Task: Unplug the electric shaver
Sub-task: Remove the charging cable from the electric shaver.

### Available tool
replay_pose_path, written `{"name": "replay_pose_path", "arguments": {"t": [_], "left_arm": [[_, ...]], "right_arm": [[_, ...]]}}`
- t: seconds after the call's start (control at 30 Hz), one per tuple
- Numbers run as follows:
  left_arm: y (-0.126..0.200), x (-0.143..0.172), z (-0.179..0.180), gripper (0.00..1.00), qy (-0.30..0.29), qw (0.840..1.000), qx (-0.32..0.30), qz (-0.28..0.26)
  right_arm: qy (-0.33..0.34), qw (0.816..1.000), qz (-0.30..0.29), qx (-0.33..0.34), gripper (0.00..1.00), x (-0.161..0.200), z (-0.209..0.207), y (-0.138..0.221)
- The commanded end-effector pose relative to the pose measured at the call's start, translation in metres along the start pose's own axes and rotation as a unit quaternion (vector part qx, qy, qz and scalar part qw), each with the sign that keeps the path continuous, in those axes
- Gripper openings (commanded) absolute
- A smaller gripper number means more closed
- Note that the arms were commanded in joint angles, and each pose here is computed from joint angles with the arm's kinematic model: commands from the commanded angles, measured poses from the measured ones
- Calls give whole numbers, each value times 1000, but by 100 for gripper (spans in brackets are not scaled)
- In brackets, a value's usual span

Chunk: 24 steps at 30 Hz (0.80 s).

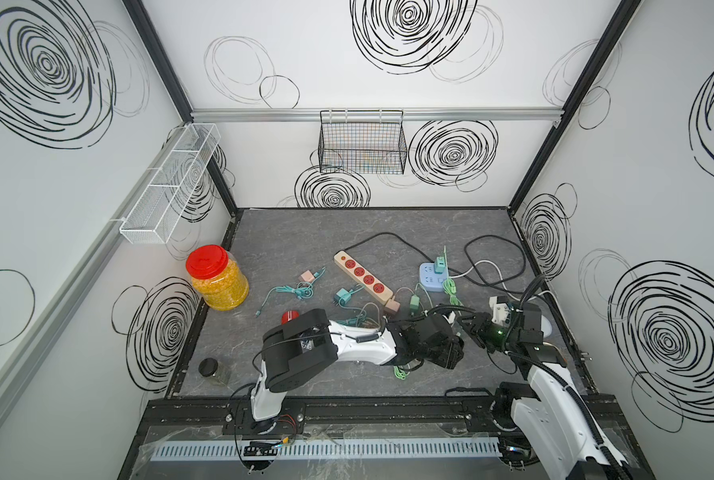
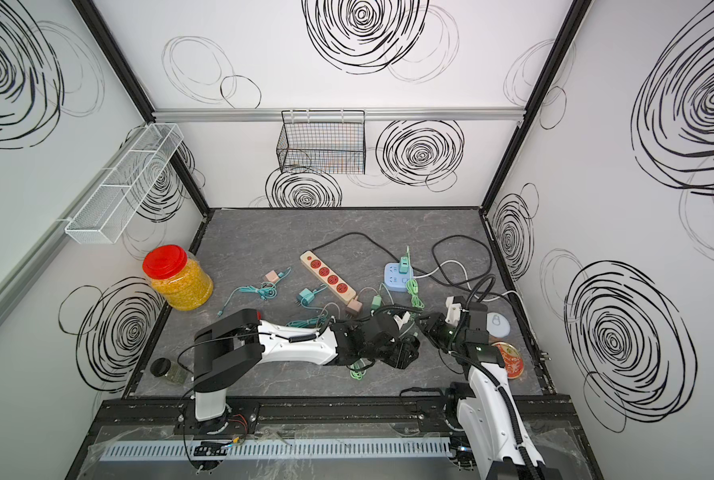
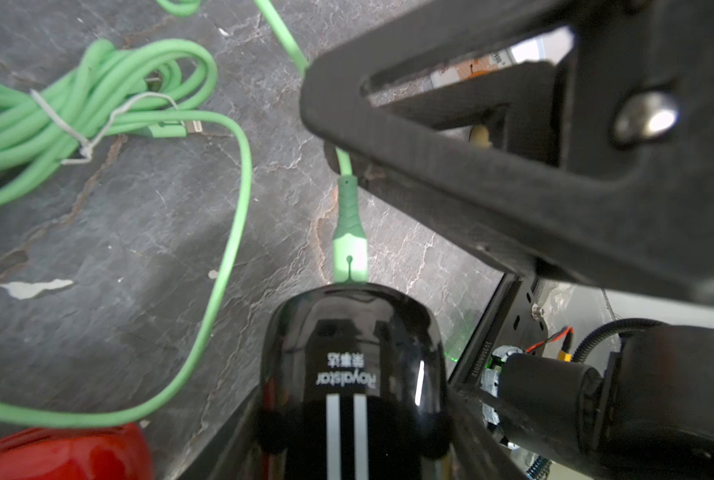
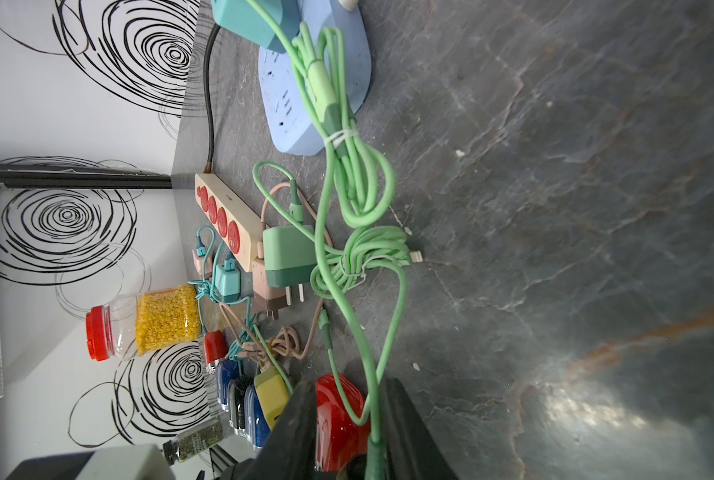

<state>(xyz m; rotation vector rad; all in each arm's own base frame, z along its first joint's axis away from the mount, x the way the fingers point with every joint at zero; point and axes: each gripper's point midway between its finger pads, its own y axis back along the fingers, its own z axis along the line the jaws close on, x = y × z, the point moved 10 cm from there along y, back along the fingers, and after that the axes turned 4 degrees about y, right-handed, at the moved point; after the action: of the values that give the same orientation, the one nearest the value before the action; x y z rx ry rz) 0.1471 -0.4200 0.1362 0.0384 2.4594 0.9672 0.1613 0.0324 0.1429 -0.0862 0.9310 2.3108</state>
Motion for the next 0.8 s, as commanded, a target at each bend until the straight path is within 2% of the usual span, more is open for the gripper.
{"name": "replay_pose_path", "arguments": {"t": [0.0,0.13,0.27,0.4,0.77], "left_arm": [[13,-14,-18,26,-1,998,52,-31],[13,-15,-19,26,1,998,59,-31],[13,-14,-18,26,3,998,56,-31],[14,-12,-16,25,4,998,54,-30],[16,-3,-9,23,10,999,48,-24]], "right_arm": [[1,1000,5,-15,27,1,2,-2],[-1,1000,8,-17,24,1,2,-3],[-1,1000,5,-15,12,0,1,-4],[1,1000,1,-4,5,-1,-1,-5],[9,997,-42,61,3,-17,-9,-6]]}}
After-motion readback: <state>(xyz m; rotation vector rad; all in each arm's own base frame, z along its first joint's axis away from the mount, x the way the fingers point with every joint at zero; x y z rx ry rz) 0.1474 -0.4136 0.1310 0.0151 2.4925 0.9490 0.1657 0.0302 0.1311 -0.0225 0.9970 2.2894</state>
